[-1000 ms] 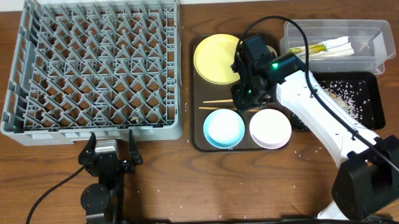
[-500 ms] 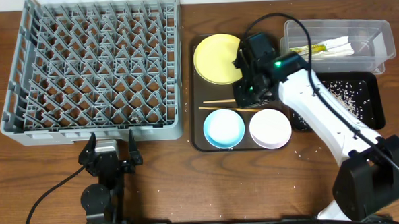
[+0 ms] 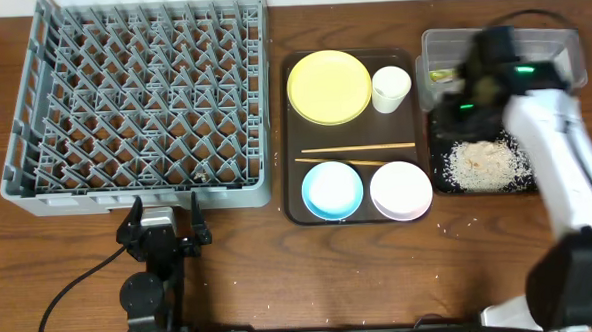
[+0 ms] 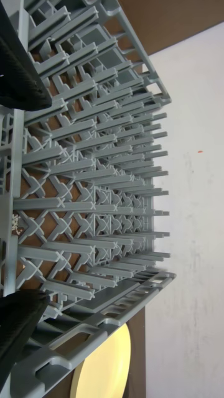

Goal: Sort waste into correct bins and load items into the dishwasher

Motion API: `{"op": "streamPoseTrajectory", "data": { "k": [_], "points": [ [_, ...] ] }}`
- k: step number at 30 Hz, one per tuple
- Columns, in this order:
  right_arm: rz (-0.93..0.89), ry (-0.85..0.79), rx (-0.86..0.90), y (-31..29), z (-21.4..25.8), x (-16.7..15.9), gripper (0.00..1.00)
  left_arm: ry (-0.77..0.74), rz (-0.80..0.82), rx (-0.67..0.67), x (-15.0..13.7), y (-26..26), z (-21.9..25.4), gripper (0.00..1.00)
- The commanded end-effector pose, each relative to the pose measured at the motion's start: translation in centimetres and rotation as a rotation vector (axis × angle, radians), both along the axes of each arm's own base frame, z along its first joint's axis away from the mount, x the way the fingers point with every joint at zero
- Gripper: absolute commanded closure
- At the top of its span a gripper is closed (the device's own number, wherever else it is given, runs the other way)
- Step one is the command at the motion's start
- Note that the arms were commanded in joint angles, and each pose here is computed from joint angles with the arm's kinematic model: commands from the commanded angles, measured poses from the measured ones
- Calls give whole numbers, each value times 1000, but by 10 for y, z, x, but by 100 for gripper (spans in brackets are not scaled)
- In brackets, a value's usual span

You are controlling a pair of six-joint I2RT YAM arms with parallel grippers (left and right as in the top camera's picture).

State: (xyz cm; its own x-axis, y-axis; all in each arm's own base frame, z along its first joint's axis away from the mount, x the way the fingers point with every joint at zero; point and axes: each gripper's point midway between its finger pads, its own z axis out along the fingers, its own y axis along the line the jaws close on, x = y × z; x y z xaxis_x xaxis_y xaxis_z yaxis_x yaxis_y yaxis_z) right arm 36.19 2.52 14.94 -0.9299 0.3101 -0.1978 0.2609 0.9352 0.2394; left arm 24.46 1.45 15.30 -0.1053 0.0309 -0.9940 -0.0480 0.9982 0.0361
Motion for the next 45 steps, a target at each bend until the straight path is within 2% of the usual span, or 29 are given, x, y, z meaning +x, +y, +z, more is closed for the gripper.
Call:
{"op": "streamPoseTrajectory", "data": {
  "k": [1, 5, 6, 7, 8, 12, 14, 18, 22, 26, 29, 32, 36, 40, 45],
  "points": [
    [-99, -116, 38, -29, 42, -1, 80, 44, -22, 0, -1, -4, -15, 7],
    [-195, -175, 26, -63, 62, -9, 69, 44, -22, 0, -1, -4, -15, 7],
    [-206, -181, 25, -66, 64, -11, 62, 44, -23, 0, -1, -4, -15, 7],
    [-213, -185, 23, -69, 66, -13, 35, 44, -23, 0, -1, -4, -15, 7],
    [-216, -185, 22, -69, 67, -14, 1, 44, -23, 0, -1, -4, -15, 7],
    [-213, -178, 24, -67, 67, -15, 1, 21, -18, -16, 0, -4, -9, 7],
    [-212, -183, 24, -67, 67, -14, 1, -13, -7, -158, 1, -4, -1, 7],
    [-211, -181, 23, -67, 67, -14, 1, -45, -66, -325, -2, -16, 20, 7],
    [-211, -181, 23, -67, 67, -14, 1, -25, -86, -336, -7, -21, 52, 7],
    [-211, -181, 23, -68, 67, -14, 1, 161, -100, -369, -3, -29, 70, 7],
    [-212, -181, 23, -68, 67, -14, 1, 255, -156, -407, 11, -40, 89, 7],
    [-212, -181, 23, -68, 67, -14, 1, 360, -192, -510, 29, -52, 111, 7],
    [-211, -181, 23, -67, 67, -14, 1, 566, -215, -551, 44, -71, 115, 7],
    [-211, -181, 23, -67, 67, -14, 1, 777, -267, -527, 57, -106, 104, 7],
    [-211, -181, 23, -68, 67, -14, 1, 938, -272, -350, 69, -144, 68, 7]
  ]
}}
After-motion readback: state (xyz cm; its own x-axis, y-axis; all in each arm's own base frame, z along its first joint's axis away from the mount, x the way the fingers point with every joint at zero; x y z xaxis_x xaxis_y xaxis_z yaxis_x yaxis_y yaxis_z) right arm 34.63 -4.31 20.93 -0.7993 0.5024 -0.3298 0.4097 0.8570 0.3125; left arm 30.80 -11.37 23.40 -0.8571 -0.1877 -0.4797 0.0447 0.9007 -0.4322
